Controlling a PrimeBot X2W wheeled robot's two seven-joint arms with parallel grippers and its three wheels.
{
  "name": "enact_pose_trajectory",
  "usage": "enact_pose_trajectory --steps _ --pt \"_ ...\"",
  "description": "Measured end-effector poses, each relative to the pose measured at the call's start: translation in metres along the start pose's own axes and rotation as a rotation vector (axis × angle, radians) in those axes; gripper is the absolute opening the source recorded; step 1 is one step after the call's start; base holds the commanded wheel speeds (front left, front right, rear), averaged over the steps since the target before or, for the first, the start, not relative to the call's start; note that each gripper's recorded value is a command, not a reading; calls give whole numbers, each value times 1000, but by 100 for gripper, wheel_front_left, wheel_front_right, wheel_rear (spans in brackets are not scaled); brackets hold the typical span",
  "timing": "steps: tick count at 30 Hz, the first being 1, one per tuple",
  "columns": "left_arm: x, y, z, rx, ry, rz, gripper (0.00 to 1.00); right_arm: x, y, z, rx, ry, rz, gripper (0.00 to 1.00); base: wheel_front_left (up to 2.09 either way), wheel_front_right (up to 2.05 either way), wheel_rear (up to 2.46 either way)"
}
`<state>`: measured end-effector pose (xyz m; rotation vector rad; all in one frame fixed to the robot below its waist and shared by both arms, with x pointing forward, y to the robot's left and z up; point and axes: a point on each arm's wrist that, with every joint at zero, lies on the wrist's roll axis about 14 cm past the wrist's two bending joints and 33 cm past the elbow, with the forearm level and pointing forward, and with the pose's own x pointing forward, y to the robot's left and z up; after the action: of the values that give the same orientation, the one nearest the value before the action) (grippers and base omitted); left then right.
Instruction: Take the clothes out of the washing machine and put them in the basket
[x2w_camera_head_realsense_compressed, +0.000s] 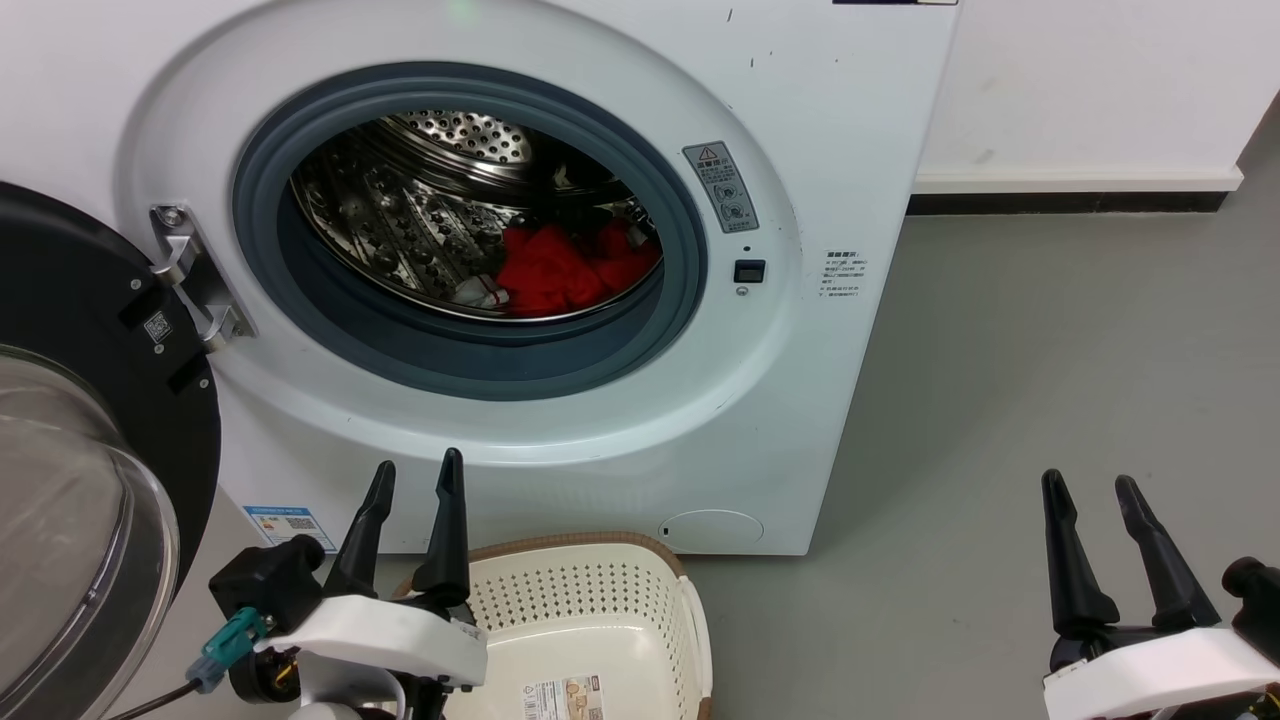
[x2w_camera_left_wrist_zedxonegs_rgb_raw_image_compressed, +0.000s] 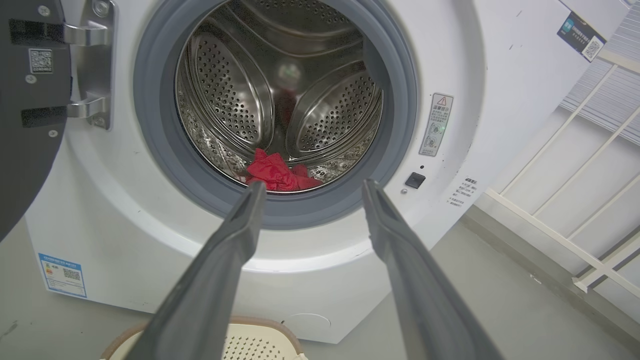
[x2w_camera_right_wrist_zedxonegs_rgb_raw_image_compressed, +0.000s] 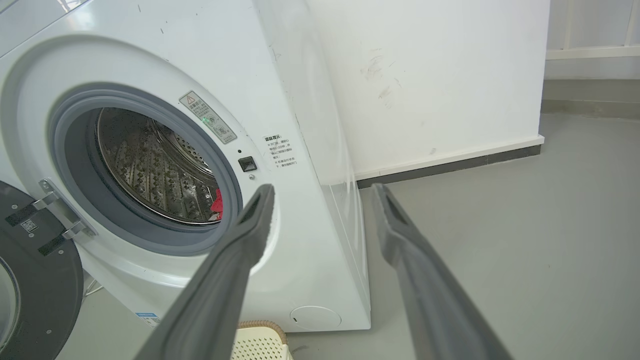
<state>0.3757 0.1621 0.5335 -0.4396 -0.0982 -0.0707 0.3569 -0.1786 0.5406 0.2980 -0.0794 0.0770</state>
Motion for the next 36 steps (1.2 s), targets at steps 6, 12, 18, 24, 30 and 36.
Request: enact_pose_trajectory --steps 6,12,18,24,30,36 --pt "-1 -3 -1 63 -4 -12 100 -1 3 2 -75 -2 11 100 0 0 0" --pt "-2 -5 -1 125 -7 -20 100 -1 6 2 -145 3 21 100 0 0 0" --pt "-2 -9 -2 187 -15 -34 100 -4 9 -1 -214 18 32 100 0 0 0" --pt "-2 -10 -1 256 -25 -35 100 -4 15 -1 -282 21 53 100 0 0 0" --pt "-3 -10 0 305 -35 -33 100 -6 16 -2 -335 27 57 100 0 0 0" --pt "-5 -10 0 348 -41 -33 100 -6 16 0 -382 21 58 100 0 0 0"
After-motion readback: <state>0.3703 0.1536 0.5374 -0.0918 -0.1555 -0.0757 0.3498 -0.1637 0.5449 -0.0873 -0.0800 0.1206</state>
